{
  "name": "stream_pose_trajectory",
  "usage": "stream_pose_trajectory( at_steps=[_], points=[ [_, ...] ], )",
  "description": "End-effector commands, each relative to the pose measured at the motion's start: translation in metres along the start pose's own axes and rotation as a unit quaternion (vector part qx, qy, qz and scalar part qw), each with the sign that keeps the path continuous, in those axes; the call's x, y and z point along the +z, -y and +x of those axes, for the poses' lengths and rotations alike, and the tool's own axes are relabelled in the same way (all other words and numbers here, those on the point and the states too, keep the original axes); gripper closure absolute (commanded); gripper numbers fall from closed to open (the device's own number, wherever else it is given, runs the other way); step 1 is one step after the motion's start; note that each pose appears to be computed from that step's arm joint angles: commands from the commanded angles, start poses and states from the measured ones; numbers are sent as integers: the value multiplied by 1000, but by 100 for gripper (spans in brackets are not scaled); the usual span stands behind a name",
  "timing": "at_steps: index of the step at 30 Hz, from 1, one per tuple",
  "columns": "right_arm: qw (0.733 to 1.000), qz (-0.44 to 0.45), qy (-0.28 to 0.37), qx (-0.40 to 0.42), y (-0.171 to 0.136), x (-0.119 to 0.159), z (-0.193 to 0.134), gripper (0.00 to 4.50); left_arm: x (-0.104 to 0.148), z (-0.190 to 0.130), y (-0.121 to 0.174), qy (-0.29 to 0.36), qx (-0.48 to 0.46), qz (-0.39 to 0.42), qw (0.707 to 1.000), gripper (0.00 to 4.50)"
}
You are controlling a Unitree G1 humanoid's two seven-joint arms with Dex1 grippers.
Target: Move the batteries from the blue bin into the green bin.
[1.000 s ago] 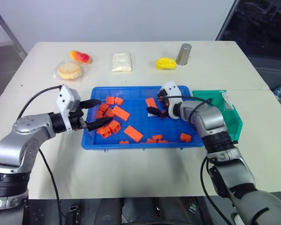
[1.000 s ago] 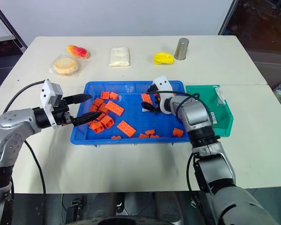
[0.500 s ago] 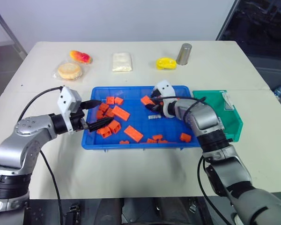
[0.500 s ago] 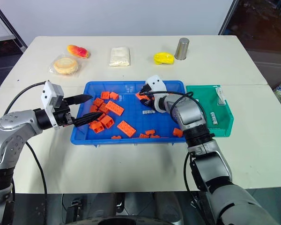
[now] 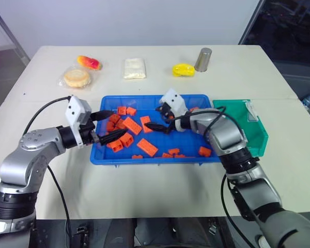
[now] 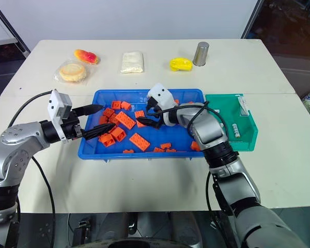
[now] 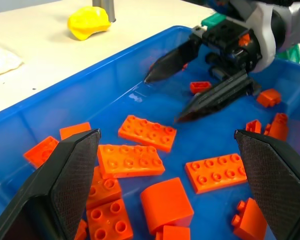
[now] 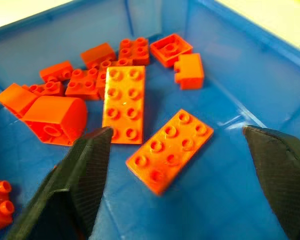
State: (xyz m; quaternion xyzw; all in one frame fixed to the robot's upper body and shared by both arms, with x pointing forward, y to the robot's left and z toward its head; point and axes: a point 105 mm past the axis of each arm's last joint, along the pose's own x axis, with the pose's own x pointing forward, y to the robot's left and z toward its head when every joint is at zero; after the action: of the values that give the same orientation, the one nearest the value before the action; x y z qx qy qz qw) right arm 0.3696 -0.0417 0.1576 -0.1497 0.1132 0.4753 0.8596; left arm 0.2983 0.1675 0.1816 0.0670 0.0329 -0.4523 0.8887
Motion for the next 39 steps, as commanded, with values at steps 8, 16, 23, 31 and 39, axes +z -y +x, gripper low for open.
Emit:
stream_pose_trajectory(
  at_steps=[8, 16, 23, 31, 39],
  points=[
    [998, -36, -50, 8, 35, -14, -62, 45, 22, 3, 14, -8, -75, 55, 996, 0],
    [998, -4, -60, 22, 27, -31, -56, 45, 24, 6, 18, -17, -95, 65, 993, 0],
    [996, -13, -76, 37, 19, -44, -35, 45, 21, 7, 22, -16, -99, 59, 993, 0],
    [993, -37, -108, 32, 27, -57, -27, 279, 21, 1, 23, -17, -84, 55, 995, 0],
    [994, -48, -92, 21, 33, -44, -28, 422, 22, 0, 22, -14, -80, 54, 995, 0]
  ],
)
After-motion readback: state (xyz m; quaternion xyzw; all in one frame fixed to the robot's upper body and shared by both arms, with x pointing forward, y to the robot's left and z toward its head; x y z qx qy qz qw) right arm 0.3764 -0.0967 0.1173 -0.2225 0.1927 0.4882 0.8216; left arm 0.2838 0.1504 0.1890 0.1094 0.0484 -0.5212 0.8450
